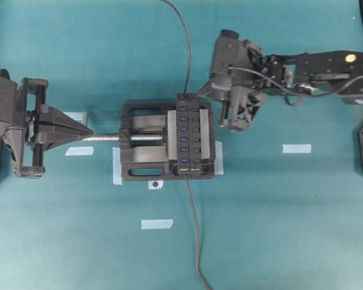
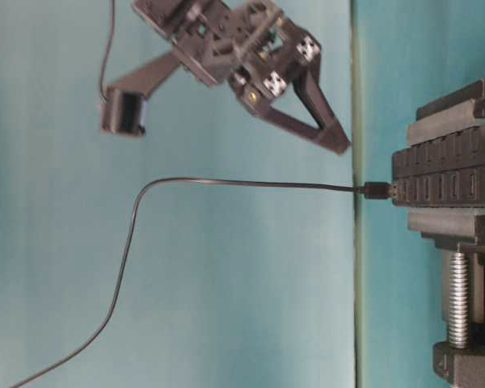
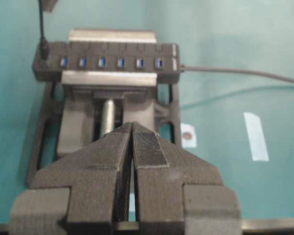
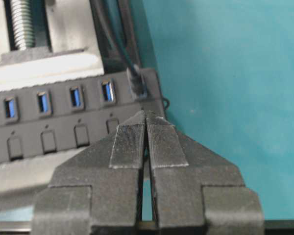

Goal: Insert the USB into the second port from the front of the fixed hub.
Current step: 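Move the right gripper over the hub toward the black USB plug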

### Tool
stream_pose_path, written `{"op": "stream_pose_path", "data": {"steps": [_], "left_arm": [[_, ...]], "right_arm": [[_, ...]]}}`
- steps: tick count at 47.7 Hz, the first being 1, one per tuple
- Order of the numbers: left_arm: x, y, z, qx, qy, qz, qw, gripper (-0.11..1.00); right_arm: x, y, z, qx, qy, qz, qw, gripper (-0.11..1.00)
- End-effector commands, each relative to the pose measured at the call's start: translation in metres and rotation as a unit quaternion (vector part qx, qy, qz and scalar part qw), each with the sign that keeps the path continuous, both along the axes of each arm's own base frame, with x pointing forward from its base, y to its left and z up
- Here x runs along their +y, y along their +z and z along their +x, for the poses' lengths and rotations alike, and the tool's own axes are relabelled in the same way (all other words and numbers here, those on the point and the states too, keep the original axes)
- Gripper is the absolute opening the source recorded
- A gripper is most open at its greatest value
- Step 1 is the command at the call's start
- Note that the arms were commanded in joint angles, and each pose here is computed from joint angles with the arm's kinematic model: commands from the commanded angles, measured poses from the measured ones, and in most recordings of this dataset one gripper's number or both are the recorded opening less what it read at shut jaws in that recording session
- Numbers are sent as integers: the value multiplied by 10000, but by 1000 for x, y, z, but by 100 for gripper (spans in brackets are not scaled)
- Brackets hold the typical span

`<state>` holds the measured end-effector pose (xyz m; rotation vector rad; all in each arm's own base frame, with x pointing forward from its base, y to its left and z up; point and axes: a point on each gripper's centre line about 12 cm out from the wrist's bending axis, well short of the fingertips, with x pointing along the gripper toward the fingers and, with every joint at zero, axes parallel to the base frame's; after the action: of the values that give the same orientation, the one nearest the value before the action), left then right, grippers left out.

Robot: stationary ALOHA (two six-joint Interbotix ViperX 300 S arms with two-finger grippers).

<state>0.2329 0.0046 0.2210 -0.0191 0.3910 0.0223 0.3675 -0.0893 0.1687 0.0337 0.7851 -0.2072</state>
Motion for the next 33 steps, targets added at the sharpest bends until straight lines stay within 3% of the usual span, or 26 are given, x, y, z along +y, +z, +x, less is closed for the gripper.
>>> {"op": "stream_pose_path", "data": {"steps": [1,33], "left_arm": [[0,5,2,-69,4,8,10000,0],[2,2,0,-15,54,0,10000,0]], "right_arm": [[-2,13,8,-206,36,-94,9997,2],[-3,12,11,-227,-15,-41,9997,3]]}}
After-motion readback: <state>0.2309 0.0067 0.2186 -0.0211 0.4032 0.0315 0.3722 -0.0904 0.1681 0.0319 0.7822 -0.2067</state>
